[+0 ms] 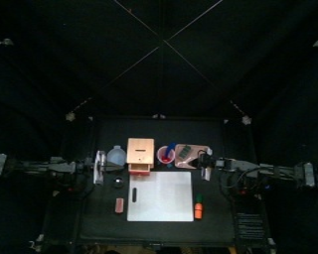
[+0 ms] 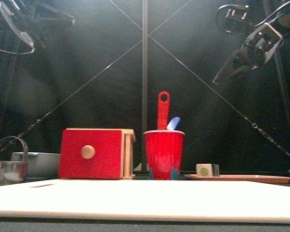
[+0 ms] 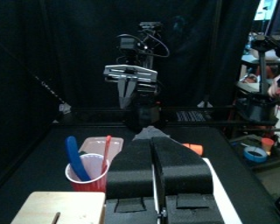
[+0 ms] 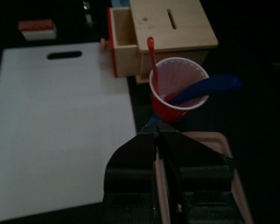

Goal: Place sushi on board then cut the sushi with the knife then place the pieces on the plate
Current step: Place the sushi on the board

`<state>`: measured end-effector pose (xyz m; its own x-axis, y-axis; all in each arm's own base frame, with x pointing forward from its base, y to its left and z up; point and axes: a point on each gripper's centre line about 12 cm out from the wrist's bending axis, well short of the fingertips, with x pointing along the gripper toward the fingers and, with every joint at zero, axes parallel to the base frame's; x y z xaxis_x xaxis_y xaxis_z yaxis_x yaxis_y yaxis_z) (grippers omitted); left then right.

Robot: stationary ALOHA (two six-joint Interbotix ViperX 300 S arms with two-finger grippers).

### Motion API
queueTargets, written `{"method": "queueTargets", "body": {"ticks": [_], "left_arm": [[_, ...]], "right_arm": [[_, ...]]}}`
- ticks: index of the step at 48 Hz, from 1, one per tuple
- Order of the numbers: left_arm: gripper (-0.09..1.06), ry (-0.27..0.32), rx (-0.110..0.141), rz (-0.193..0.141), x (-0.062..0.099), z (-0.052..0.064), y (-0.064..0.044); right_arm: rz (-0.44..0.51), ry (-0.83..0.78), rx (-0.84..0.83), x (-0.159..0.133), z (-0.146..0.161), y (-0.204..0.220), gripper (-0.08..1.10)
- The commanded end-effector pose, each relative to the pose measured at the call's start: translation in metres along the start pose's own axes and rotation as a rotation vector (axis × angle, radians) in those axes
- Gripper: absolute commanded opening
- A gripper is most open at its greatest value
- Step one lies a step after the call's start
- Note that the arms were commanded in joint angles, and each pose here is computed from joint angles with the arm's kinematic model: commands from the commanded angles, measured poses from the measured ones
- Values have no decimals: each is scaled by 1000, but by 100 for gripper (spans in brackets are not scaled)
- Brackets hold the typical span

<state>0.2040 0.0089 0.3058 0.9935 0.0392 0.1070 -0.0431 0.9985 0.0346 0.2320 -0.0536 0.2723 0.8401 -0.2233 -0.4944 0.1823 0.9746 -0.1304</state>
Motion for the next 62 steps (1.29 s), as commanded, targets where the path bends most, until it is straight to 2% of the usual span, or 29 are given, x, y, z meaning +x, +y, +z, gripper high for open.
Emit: {"method": "queueTargets", "body": {"ticks": [1, 2, 7, 13, 21, 26, 32, 39, 51, 62], "left_arm": [[2, -25, -1, 25, 3, 9, 5], [2, -30, -2, 31, 3, 10, 7], [2, -36, -1, 42, 3, 10, 9], [2, -40, 2, 60, 2, 8, 12], [2, -56, 4, 88, 1, 8, 18], [2, -55, 8, 99, 0, 8, 20], [2, -41, 8, 121, -1, 2, 25], [2, -31, 5, 138, -4, -5, 28], [2, -44, -23, 158, -7, -11, 30], [2, -33, -86, 191, -9, -17, 35]], "right_arm": [[-20, -18, -28, -2, 12, -4, 56], [-21, -13, -26, -1, 11, -4, 63], [-28, 9, -27, 2, 6, -6, 85], [-43, 61, -26, 10, -4, -10, 105], [-57, 164, -39, 17, -12, -14, 105], [-76, 305, -94, 21, -23, -19, 105], [-103, 466, -250, 25, -38, -25, 105], [-81, 530, -400, 35, -41, -26, 104], [-37, 572, -636, 64, -50, -38, 104], [2, 614, -782, 86, -67, -61, 104]]}}
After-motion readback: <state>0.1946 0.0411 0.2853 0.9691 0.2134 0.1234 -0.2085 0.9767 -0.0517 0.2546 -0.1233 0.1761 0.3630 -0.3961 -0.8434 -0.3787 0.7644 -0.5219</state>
